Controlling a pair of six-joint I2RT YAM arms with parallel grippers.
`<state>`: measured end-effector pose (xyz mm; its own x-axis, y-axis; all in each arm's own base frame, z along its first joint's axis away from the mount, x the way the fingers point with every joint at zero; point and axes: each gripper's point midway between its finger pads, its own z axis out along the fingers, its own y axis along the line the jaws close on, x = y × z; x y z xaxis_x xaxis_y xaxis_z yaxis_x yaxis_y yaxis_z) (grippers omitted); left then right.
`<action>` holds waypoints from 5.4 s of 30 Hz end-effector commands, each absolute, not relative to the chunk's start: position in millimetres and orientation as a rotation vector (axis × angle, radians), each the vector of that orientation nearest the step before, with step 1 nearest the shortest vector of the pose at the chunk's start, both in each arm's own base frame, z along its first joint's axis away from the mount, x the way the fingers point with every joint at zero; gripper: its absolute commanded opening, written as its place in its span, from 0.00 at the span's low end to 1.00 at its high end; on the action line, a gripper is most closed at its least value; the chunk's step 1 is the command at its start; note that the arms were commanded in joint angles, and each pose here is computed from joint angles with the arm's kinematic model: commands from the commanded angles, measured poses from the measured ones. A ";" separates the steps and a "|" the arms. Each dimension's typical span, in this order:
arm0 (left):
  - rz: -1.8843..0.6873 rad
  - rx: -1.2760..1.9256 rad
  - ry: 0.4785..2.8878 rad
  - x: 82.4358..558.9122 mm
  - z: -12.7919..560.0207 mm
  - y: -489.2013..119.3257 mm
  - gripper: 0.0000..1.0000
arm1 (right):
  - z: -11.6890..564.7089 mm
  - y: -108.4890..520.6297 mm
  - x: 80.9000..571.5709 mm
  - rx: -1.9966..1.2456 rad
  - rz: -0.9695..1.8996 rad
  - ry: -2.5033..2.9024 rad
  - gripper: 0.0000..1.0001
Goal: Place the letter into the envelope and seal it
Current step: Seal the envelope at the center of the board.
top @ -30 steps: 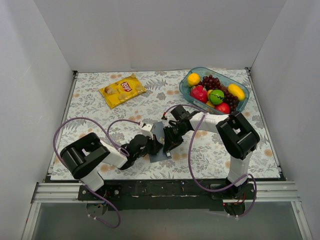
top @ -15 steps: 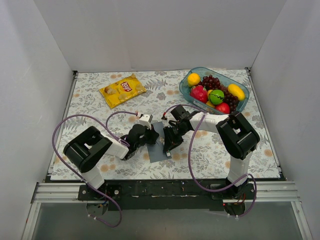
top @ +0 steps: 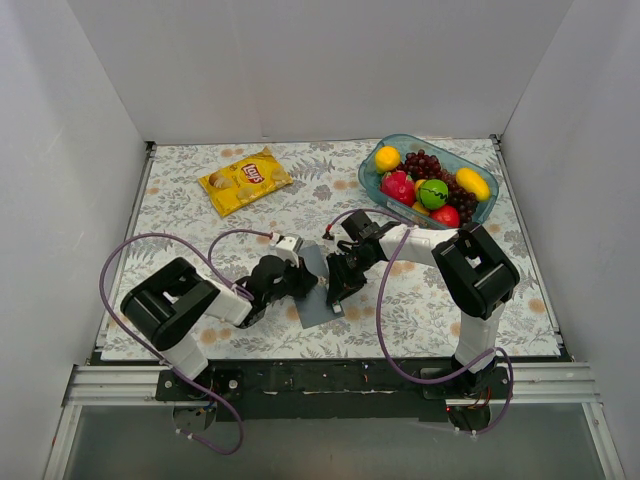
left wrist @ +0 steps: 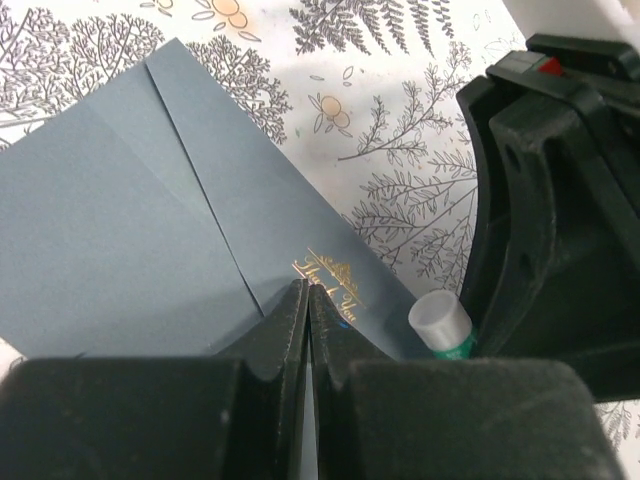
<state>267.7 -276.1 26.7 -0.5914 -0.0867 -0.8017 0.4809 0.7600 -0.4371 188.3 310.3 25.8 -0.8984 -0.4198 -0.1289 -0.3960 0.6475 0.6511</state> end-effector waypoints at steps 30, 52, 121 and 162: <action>-0.743 0.268 2.078 313.0 19.9 -277.2 0.00 | -0.2 289.1 177.5 0.706 -0.967 -2.829 0.01; -0.722 0.307 2.147 281.8 4.7 -268.8 0.00 | 1.3 290.6 180.0 0.709 -0.977 -2.829 0.01; -0.670 0.097 2.318 199.9 -18.2 -228.5 0.00 | 2.2 290.8 182.6 0.700 -0.987 -2.834 0.01; -0.904 0.427 2.270 157.7 2.6 -292.5 0.00 | 0.4 291.1 180.9 0.695 -0.992 -2.829 0.01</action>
